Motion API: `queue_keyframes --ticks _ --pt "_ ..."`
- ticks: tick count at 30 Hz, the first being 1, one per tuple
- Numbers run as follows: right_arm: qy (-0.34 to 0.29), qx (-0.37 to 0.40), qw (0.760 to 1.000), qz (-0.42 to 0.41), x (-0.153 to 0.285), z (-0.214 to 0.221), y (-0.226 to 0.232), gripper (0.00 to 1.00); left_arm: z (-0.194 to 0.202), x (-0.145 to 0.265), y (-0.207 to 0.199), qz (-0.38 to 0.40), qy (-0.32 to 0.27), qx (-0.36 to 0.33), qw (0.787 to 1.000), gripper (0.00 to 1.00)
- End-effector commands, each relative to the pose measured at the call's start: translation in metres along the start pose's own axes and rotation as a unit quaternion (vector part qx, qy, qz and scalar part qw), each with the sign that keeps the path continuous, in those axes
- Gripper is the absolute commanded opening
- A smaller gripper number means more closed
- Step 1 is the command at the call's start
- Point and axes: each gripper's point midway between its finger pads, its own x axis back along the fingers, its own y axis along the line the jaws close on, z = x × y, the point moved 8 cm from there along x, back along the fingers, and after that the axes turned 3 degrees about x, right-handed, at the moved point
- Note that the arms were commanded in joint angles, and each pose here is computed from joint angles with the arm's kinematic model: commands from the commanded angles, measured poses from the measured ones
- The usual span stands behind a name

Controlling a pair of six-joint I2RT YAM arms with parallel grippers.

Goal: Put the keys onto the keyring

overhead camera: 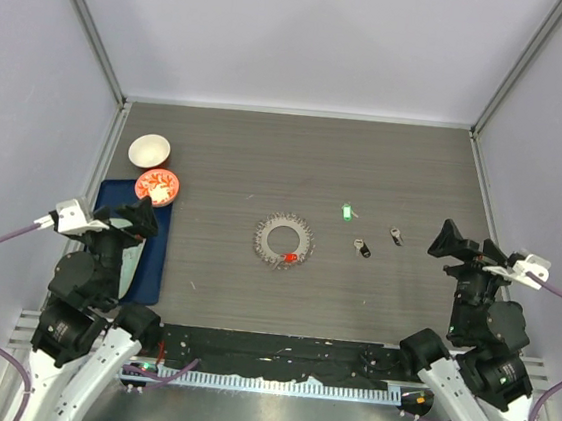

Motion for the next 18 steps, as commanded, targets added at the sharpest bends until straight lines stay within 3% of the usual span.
queue_keyframes --ticks 1,18 --pt "-0.027 -0.023 0.999 -0.017 0.003 -0.008 0.001 0.97 -0.002 -0.007 -0.007 0.010 0.000 -0.006 1.000 1.00" --pt "-0.027 -0.023 0.999 -0.035 0.002 -0.008 0.006 0.97 0.004 -0.017 -0.011 0.018 0.019 -0.015 1.000 1.00"
